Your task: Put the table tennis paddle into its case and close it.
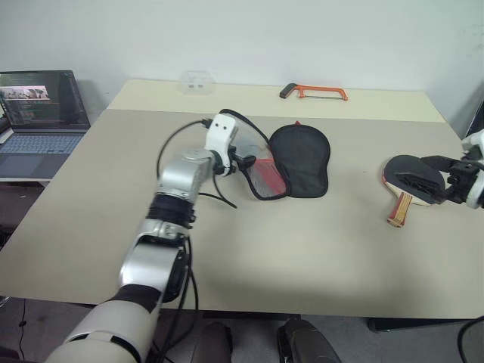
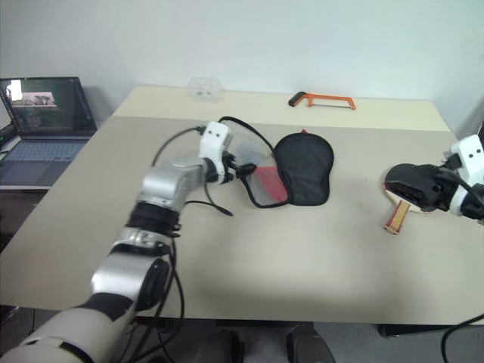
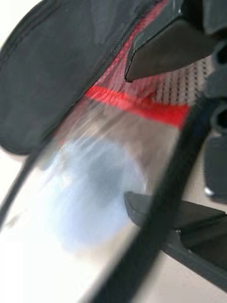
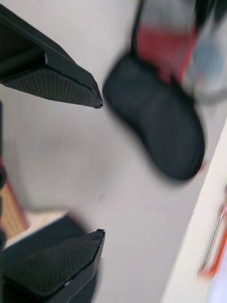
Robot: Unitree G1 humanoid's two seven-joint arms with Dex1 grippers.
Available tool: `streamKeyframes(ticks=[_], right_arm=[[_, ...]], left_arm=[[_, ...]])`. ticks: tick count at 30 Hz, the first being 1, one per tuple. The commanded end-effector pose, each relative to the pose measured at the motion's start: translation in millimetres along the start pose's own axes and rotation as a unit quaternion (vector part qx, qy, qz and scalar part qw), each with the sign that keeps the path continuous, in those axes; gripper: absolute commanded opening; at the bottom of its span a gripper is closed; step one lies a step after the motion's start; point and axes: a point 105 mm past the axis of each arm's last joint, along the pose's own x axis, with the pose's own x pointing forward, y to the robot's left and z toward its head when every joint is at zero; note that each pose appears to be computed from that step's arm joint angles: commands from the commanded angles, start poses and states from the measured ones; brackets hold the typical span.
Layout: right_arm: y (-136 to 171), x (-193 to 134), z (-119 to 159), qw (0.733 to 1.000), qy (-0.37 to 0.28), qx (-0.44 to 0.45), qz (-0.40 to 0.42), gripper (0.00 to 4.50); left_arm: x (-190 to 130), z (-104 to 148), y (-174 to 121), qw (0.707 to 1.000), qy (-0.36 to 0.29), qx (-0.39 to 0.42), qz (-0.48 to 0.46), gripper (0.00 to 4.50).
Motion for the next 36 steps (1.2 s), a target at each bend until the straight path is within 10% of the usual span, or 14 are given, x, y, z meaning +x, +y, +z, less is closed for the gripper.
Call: streamKeyframes(ticks=[1, 19, 36], right_arm=[[-14, 8, -2, 0.992, 0.026, 0.055, -0.107, 4.50], [-22, 14, -41, 0.860, 0.125, 0.254, -0.425, 4.50], [-9, 62, -69, 0.867, 0.152, 0.260, -0.397, 4.50]], left_arm=[[-30, 26, -9, 0.995, -0.030, 0.077, -0.052, 3.84], [-131, 52, -22, 0.950, -0.108, 0.222, -0.190, 3.84], [-135, 42, -19, 0.956, -0.096, 0.217, -0.174, 3.84]])
